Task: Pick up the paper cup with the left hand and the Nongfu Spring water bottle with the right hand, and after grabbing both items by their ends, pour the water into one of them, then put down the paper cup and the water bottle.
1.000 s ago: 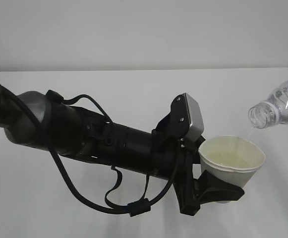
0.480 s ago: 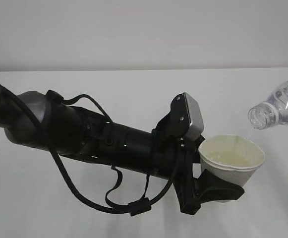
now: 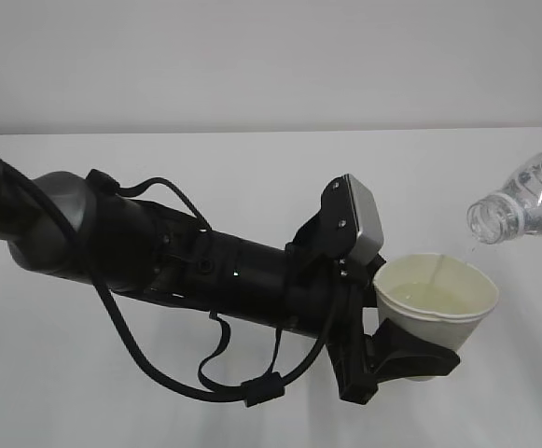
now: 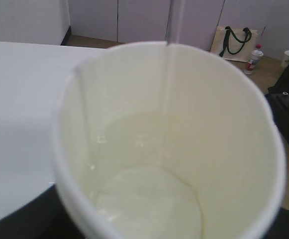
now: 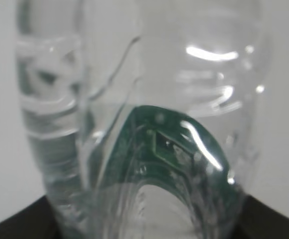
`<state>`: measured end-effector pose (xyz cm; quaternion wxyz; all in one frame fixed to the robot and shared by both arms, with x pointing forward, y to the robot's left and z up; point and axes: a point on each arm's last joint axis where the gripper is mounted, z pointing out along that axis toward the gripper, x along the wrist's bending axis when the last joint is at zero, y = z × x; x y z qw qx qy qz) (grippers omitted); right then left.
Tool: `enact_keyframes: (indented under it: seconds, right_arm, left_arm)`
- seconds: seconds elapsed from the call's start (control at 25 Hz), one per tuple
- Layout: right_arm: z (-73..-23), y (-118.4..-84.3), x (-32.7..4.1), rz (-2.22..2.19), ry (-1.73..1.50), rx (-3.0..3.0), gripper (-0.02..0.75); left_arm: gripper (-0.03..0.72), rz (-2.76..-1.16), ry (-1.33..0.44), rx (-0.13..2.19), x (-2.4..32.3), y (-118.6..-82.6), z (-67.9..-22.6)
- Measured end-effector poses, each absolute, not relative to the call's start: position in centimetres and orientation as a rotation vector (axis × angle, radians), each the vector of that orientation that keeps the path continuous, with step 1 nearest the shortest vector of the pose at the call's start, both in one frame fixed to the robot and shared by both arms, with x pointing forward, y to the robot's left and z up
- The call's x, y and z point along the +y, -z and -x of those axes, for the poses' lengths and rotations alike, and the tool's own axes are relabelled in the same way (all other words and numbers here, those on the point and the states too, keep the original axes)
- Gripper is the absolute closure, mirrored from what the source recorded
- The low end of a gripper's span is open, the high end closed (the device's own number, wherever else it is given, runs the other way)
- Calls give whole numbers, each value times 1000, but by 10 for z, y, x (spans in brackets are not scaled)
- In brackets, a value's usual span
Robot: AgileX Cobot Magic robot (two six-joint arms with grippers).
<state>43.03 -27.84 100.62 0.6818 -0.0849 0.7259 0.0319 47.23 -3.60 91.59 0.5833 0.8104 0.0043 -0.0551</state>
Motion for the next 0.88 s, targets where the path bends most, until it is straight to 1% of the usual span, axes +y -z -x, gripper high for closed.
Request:
enact_keyframes:
  seconds: [0.44, 0.88]
  right_arm:
    - [-431, -1006, -280, 157, -76, 1630, 319]
    - [-431, -1007, -281, 32, -183, 1639, 319]
  left_arm:
    - [217, -1883, 127, 27, -36, -917, -473]
    - [217, -1854, 120, 87, -37, -919, -477]
